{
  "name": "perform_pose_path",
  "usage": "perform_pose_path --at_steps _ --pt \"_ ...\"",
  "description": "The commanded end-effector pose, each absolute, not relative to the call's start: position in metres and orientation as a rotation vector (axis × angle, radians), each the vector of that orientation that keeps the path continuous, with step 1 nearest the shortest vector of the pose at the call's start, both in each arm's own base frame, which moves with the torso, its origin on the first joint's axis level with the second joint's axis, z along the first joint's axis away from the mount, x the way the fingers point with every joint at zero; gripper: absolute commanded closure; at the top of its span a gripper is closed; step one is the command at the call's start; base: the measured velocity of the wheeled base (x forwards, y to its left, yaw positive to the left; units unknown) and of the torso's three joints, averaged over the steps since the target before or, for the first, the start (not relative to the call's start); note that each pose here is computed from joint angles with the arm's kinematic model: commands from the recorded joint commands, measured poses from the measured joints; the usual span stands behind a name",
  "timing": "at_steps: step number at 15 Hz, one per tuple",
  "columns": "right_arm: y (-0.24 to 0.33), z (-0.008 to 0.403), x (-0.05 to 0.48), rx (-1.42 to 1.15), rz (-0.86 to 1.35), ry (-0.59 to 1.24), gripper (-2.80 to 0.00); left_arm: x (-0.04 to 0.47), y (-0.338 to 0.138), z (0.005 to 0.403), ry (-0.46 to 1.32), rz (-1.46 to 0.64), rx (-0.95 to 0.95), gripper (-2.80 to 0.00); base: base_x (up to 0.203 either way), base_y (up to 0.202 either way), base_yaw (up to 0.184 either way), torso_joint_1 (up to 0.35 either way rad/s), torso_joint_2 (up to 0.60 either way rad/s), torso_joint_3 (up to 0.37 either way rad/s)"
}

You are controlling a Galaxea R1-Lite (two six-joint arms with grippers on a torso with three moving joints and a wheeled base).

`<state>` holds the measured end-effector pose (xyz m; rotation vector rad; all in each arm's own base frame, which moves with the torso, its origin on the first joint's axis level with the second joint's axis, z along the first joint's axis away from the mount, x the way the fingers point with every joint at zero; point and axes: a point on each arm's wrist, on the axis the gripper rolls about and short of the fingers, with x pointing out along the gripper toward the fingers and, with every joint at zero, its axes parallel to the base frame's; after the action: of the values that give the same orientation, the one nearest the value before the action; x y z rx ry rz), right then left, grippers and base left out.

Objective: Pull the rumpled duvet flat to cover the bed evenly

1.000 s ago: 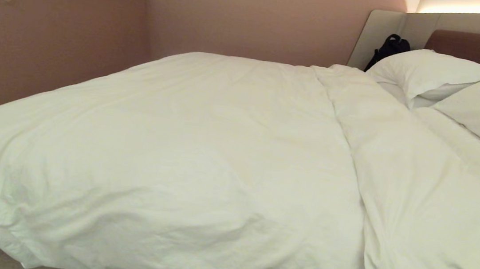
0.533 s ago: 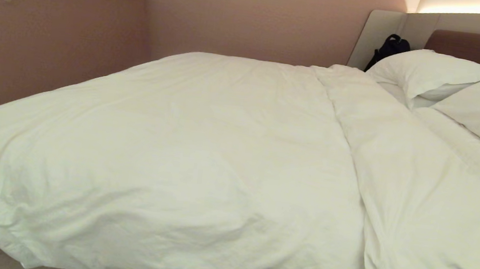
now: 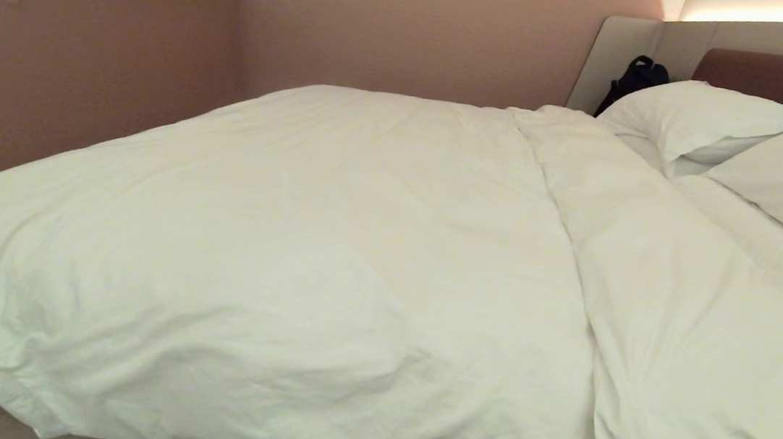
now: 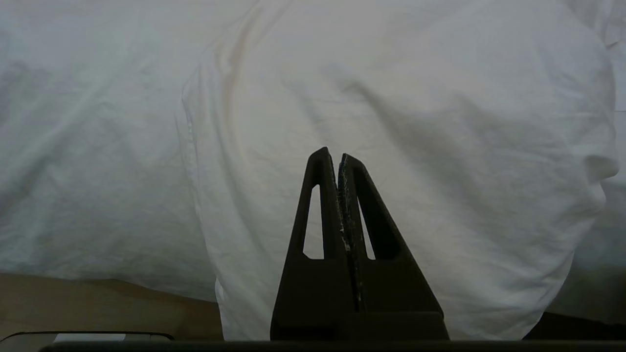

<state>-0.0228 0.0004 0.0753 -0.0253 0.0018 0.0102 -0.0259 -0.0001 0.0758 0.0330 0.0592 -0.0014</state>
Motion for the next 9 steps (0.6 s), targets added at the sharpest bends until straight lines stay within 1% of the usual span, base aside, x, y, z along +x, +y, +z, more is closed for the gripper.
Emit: perform_pose_path --at_steps 1,9 --pt "0.0004 0.0753 -0.0228 -0.026 0.011 0.001 0.0 -0.0259 -0.0001 0.0757 0.06 -0.001 0.034 0.0 0.0 0.0 0.0 0.0 0.0 0.0" --pt "0.0004 0.0753 -0.0228 -0.026 0.011 0.001 0.0 -0.0259 -0.0001 0.0757 0.06 0.0 0.04 0.0 0.0 0.0 0.0 0.0 0.0 0.0"
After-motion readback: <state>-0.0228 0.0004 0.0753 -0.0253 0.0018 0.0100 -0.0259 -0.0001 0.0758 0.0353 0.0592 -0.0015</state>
